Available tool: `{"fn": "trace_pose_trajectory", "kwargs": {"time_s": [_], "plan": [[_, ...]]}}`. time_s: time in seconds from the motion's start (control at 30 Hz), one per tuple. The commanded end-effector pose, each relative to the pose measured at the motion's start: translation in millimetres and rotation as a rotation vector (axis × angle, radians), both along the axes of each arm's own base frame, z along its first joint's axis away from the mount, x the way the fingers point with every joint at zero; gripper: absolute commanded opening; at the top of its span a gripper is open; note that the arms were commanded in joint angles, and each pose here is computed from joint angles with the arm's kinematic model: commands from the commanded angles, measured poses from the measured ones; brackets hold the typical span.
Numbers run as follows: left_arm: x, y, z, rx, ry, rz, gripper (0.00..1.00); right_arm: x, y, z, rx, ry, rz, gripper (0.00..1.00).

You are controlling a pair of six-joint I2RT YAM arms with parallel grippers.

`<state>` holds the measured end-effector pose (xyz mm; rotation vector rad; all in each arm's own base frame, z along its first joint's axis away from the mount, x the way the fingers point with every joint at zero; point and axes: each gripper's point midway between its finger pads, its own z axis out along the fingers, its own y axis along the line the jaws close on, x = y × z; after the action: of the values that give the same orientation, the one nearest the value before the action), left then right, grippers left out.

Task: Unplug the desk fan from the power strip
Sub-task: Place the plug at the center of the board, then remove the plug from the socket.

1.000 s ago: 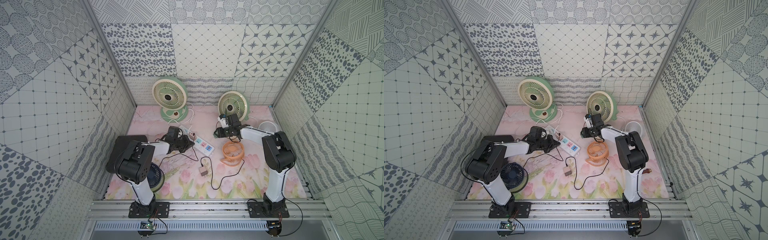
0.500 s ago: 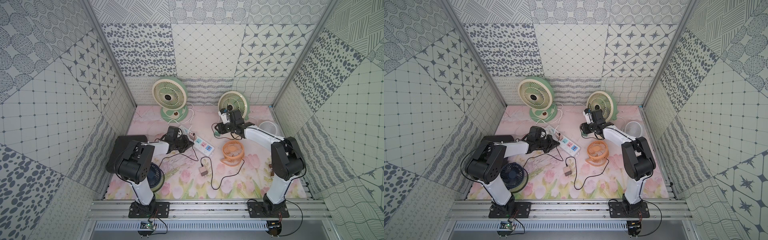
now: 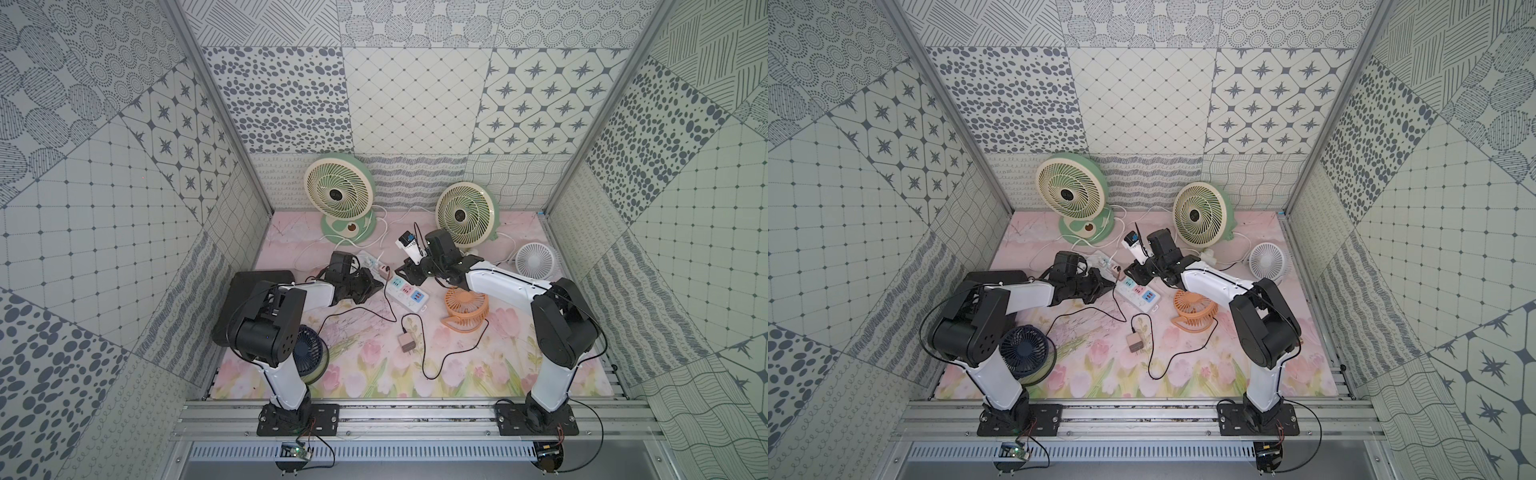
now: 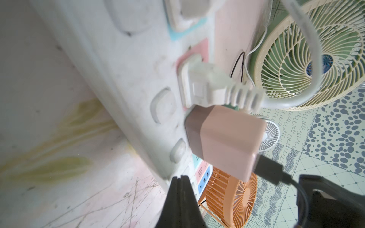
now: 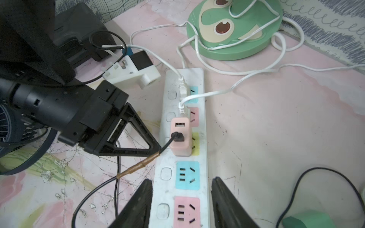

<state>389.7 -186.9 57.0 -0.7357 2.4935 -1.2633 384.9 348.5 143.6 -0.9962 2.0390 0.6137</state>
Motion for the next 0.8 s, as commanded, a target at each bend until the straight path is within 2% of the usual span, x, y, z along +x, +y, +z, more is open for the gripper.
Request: {"fn": "trace_pose_trajectory", "kwargs": {"time_s": [0.0, 0.77], "plan": [[5.9, 3.6, 7.7, -0.002, -0.041, -0.018, 0.00, 15.2, 9.2, -6.3, 0.012, -0.051, -0.025, 0.53], [9.1, 14.2, 0.2, 0.004, -0.025, 0.002, 0.00, 26.2, 56.1, -51.7, 0.016, -0.014, 0.001, 0.53]]}}
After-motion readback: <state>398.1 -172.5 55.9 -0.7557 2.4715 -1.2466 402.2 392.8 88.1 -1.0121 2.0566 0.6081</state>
